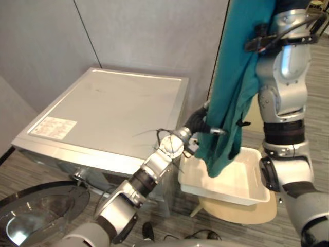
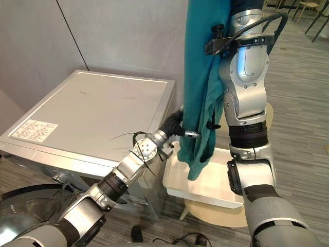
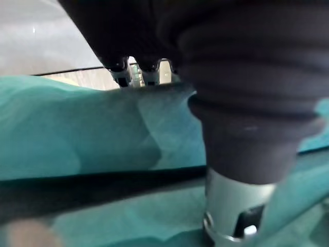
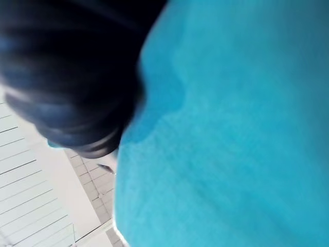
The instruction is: Pick up the laundry basket with both hands and put the clothes into the washing machine.
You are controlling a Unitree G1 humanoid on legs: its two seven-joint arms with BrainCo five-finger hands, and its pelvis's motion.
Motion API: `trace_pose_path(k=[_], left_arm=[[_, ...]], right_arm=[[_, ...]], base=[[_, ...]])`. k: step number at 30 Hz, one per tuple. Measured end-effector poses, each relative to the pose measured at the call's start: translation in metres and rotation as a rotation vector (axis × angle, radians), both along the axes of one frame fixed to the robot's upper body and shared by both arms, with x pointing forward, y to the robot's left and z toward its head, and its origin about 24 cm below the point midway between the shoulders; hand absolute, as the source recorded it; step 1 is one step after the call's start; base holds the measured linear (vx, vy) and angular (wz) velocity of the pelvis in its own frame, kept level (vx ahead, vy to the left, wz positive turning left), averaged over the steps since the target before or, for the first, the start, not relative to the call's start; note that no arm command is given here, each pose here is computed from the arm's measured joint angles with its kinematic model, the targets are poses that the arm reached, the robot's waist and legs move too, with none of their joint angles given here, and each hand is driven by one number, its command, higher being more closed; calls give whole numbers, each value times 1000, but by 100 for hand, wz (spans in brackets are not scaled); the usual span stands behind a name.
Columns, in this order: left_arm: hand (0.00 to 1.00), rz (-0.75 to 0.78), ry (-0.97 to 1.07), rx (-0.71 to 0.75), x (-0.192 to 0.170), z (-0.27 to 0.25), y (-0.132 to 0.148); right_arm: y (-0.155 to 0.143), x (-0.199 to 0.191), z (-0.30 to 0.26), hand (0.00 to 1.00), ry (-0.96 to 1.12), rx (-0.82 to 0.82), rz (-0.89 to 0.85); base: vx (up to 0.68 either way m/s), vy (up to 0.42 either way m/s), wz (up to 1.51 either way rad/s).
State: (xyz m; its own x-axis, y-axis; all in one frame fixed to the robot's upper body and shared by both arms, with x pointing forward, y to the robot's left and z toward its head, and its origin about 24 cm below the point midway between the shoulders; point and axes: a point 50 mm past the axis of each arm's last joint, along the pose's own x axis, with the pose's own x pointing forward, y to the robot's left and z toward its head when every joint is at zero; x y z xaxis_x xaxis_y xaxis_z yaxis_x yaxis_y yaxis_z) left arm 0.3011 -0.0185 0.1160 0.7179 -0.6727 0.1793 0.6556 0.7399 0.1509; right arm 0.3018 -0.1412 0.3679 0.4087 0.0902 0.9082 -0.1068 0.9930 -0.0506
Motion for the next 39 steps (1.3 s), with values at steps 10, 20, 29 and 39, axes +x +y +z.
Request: trace_pose_path(k=[10,20,29,39], left_arm=[[0,-114,225,-204,0,-2,-1],[100,-146,109,-281,-3,21,15],[100,-99,108,-332,0,24,25],[100,-5,100,-394,2,29,29]], right_arm=[[9,18,-26,100,130,-43,47],[13,23,-49,100,183,-44,78],[16,25,-63,100,225,-26,88],[15,25,-63,0,221,-27,63]], base=[[0,0,0],[0,0,-4],[0,0,0],[0,0,0]])
